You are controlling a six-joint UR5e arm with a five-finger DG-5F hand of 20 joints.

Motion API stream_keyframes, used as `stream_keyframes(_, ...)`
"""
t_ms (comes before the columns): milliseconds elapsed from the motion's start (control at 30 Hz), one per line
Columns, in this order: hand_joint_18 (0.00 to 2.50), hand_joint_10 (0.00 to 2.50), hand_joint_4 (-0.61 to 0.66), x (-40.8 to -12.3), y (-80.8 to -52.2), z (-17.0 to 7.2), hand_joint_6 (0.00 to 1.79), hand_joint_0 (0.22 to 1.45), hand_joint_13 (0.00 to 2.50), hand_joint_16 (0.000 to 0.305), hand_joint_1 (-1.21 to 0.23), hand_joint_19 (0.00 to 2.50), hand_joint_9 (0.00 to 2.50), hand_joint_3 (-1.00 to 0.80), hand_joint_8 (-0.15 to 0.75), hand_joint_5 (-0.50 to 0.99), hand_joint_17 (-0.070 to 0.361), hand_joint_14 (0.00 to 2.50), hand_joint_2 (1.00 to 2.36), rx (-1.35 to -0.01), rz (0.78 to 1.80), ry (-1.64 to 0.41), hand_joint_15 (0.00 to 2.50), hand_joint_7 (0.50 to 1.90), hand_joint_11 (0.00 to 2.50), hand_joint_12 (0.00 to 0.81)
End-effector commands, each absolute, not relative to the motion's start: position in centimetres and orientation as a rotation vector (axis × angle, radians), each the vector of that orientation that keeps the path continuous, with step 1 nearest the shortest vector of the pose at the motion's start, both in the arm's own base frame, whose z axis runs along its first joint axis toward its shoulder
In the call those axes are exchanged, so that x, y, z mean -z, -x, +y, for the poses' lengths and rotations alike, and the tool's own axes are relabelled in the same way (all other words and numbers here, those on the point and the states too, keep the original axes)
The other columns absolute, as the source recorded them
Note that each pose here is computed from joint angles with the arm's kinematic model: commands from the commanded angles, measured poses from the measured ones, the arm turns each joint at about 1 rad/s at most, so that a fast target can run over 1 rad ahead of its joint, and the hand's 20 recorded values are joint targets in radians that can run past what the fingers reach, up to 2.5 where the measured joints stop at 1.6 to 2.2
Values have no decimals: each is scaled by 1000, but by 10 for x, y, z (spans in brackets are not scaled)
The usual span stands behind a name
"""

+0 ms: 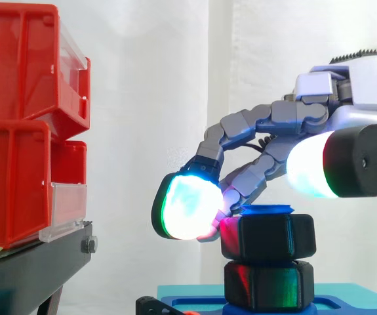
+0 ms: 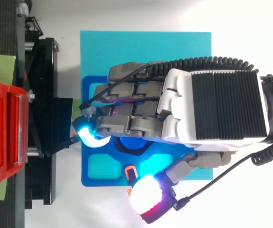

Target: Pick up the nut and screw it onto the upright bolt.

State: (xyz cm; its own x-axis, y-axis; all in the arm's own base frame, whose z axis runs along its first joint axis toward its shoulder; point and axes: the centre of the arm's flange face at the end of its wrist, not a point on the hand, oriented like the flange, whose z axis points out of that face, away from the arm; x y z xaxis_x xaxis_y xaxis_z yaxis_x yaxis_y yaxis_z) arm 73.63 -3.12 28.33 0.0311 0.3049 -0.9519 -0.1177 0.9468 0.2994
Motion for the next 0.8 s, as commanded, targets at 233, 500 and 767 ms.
stream_keyframes(233, 284, 5, 177, -285, -736, -32, 503, 443, 540, 45, -410, 237, 837, -500, 282, -127, 101, 2, 1000, -327, 1535, -154, 74, 830, 131, 384)
stream_keyframes(500, 353, 5, 187, -285, -736, -32, 504, 436, 574, 46, -344, 201, 861, -500, 291, -113, 104, 2, 1000, -325, 1537, -152, 70, 902, 145, 388)
stream_keyframes(767, 526, 6, 182, -283, -734, -39, 504, 449, 720, 34, -319, 0, 1038, -500, 312, -56, 77, 0, 1000, -323, 1549, -153, 20, 1152, 184, 322)
